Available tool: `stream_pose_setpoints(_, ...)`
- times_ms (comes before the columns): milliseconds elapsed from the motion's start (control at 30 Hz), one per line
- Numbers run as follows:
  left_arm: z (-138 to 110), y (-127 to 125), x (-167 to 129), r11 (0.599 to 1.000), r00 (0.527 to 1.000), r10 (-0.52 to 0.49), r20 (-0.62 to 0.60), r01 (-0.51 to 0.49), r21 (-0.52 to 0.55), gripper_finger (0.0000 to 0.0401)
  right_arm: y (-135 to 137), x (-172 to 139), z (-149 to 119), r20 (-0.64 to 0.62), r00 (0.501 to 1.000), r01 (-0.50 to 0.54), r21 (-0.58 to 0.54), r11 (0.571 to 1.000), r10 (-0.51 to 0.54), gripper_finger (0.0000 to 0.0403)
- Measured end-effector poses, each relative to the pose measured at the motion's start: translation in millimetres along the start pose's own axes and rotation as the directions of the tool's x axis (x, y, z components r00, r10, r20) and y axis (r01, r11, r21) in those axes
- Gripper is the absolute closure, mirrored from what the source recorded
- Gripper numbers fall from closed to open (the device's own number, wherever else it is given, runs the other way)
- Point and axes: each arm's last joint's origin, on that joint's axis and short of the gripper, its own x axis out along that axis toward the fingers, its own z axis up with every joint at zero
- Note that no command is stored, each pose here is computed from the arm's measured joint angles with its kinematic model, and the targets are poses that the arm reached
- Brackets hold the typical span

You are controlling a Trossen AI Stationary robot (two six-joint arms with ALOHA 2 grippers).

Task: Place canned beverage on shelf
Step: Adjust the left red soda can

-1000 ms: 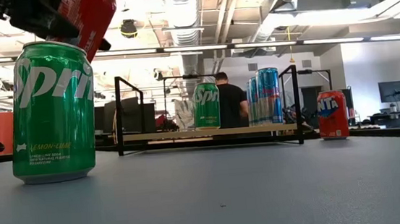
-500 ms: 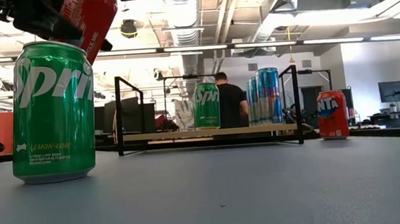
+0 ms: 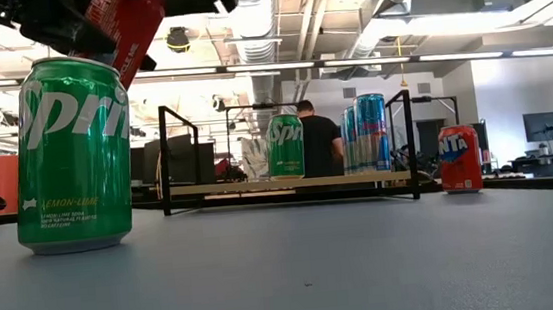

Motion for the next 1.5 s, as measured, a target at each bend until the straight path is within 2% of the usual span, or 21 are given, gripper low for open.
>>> stream_pose_setpoints(100,-0.3,-0.1,0.0,1.000,1.000,-0.001,-0.004,0.001,-0.010,0.0123,0.8,3.9,-3.0,0.004,1.000,0.001,-0.029,1.000,-0.001,0.0006)
stream_pose_setpoints(533,0.1,0.7,0.0,0.999,1.000,0.022,-0.002,-0.022,-0.039,0.0122,-5.8,4.4,2.8,0.054,0.998,0.016,-0.007,1.000,-0.016,0.0010)
stream_pose_setpoints(933,0.6,0.7,0.0,0.997,1.000,0.023,0.004,-0.022,-0.074,0.0122,-8.4,5.2,0.6,0.032,0.999,-0.003,0.035,0.999,0.001,0.0068)
stream_pose_setpoints(1300,3.4,1.0,0.0,0.993,0.999,0.025,0.033,-0.021,-0.119,0.0121,-8.1,4.9,0.2,0.026,0.999,0.020,0.040,0.999,-0.021,0.0083)
stream_pose_setpoints(1500,3.5,0.8,0.0,0.989,0.999,0.018,0.034,-0.013,-0.147,0.0099,-7.8,4.8,-0.1,0.023,1.000,0.020,0.038,0.999,-0.021,0.0132)
